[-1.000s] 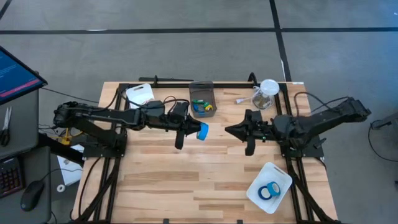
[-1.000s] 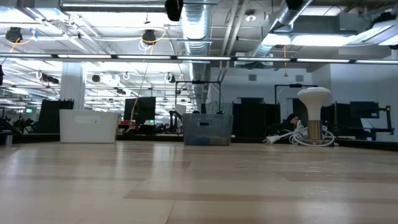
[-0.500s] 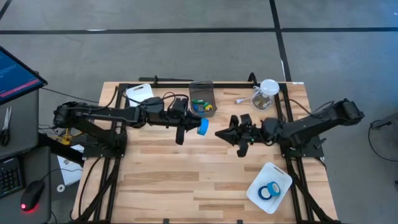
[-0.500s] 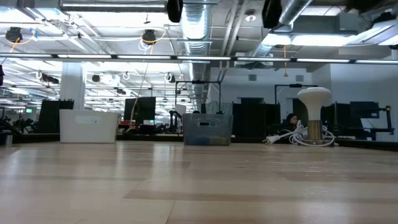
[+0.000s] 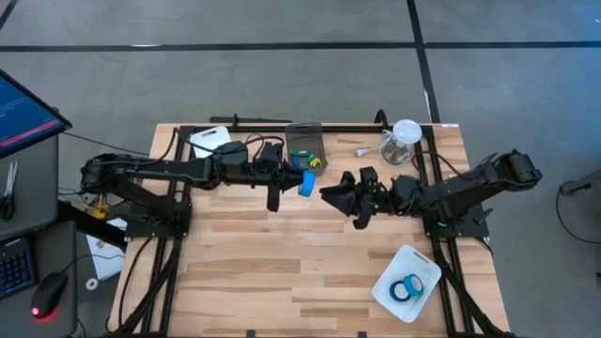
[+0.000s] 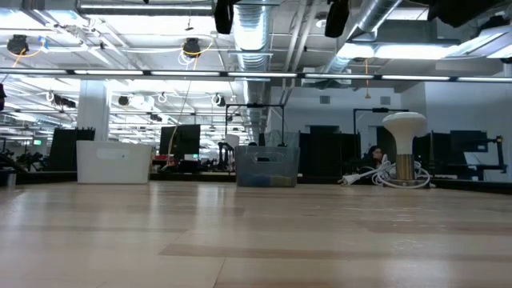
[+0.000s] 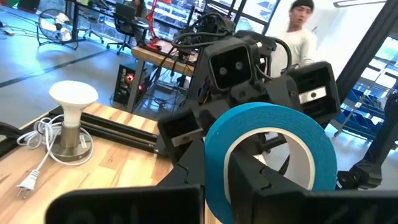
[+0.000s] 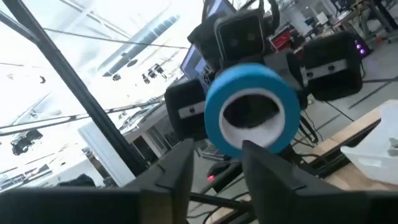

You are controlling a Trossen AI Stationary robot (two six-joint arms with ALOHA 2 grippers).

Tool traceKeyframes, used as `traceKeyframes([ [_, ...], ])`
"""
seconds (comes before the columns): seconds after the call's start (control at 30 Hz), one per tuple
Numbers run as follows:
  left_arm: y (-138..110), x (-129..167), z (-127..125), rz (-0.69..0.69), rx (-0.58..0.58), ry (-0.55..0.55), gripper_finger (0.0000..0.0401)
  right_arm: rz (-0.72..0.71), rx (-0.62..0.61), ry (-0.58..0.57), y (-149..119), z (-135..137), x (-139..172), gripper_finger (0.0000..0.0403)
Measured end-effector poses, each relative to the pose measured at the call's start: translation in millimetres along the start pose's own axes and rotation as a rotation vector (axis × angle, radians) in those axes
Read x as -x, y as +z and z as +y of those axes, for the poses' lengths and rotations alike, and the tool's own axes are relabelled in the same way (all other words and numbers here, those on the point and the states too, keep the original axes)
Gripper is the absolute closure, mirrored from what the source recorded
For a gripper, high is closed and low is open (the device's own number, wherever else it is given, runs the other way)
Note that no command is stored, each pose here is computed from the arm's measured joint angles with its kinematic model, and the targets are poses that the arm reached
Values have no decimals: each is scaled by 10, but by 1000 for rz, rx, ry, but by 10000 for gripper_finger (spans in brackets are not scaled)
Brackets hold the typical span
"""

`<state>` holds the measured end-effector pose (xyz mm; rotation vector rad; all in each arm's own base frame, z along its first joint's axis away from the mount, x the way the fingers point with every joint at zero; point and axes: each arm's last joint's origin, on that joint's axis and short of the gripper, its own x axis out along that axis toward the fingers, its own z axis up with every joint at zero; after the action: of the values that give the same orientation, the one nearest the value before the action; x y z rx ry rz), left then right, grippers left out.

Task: Pick and place Stapler, Stapler remover, tape
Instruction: Put the light blue tape into the bottom white bin

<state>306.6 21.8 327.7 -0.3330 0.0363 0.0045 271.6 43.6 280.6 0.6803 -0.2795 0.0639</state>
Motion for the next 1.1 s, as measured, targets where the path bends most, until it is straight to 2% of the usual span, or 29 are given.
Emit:
traceKeyframes([
  [0.27,-60,-50,34,27,18,20,385,45,15,-51,59,22,-105,195],
  [0.5,-88,-86,52,24,20,39,385,51,33,-78,118,16,-157,178],
  [0.9,-211,-195,104,57,55,58,385,62,39,-97,111,-17,-158,217],
  [1.0,-214,-198,107,57,57,60,385,64,42,-107,118,-39,-160,250],
  [1.1,-208,-198,105,51,56,58,385,62,44,-116,130,-60,-163,304],
])
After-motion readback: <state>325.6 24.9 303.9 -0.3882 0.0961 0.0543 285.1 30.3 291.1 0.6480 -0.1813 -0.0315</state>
